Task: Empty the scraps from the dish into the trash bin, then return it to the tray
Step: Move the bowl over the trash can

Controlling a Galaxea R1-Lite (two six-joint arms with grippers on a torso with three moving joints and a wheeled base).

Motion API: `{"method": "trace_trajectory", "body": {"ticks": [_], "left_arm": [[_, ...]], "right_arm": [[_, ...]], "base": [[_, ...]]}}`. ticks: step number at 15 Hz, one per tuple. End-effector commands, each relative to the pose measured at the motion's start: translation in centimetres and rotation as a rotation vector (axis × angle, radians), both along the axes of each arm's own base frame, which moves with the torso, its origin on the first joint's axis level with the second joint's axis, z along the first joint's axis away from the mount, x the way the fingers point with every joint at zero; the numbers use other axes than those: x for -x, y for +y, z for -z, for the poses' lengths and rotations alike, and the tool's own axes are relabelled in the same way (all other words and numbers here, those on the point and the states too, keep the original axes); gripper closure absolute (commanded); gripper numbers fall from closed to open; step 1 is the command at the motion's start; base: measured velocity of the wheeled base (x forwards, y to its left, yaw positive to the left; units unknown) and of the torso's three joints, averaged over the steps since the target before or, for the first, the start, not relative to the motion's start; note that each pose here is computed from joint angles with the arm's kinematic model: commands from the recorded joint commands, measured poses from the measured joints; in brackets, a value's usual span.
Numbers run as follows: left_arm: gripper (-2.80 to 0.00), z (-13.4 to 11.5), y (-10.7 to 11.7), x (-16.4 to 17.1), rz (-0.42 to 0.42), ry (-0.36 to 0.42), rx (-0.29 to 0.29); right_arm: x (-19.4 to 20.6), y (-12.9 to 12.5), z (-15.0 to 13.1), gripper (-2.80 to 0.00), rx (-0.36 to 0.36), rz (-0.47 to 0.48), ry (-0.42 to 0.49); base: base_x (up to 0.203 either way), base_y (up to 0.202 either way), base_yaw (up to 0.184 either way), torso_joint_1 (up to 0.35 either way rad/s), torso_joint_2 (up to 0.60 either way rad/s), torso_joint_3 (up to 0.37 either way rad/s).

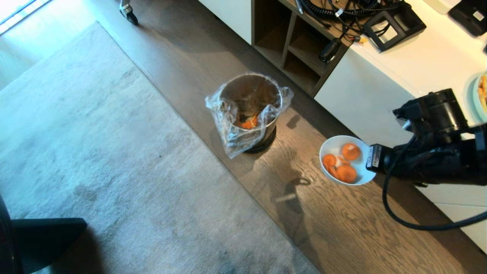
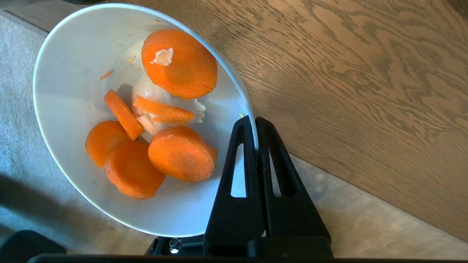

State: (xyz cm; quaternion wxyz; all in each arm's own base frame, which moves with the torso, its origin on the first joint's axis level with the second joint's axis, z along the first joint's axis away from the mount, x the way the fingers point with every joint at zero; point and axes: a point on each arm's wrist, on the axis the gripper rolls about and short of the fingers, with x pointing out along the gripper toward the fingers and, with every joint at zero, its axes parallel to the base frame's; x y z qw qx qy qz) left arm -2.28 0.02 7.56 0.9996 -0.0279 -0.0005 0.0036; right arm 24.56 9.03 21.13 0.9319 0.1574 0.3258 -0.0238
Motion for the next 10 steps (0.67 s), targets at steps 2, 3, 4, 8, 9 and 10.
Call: {"method": "trace_trajectory", "body": {"ticks": [2, 3, 4, 8, 9, 10], "left_arm": [[0.0, 0.0, 0.0, 0.0, 0.0, -0.001, 0.001], [0.0, 0.0, 0.0, 0.0, 0.0, -0.001, 0.001], [0.0, 0.0, 0.0, 0.0, 0.0, -0.001, 0.001], [0.0, 0.0, 0.0, 0.0, 0.0, -0.001, 0.001], [0.0, 0.0, 0.0, 0.0, 0.0, -0.001, 0.001], [0.0, 0.0, 0.0, 0.0, 0.0, -0.001, 0.001]], "right_arm": [[1.5, -0.4, -0.5, 0.0, -0.023, 0.005, -0.036], [1.6, -0.5, -0.2, 0.0, -0.023, 0.006, -0.037], [1.9, -0.6, 0.0, 0.0, -0.028, 0.006, -0.051], [3.3, -1.2, 0.9, 0.0, -0.031, 0.004, -0.06], [3.4, -1.2, 0.9, 0.0, -0.032, 0.006, -0.06], [3.4, -1.2, 0.9, 0.0, -0.031, 0.005, -0.06]], "base": [[0.0, 0.0, 0.0, 0.0, 0.0, 0.0], [0.0, 0.0, 0.0, 0.0, 0.0, 0.0], [0.0, 0.0, 0.0, 0.0, 0.0, 0.0], [0.0, 0.0, 0.0, 0.0, 0.0, 0.0], [0.0, 0.0, 0.0, 0.0, 0.0, 0.0], [0.0, 0.0, 0.0, 0.0, 0.0, 0.0]]}}
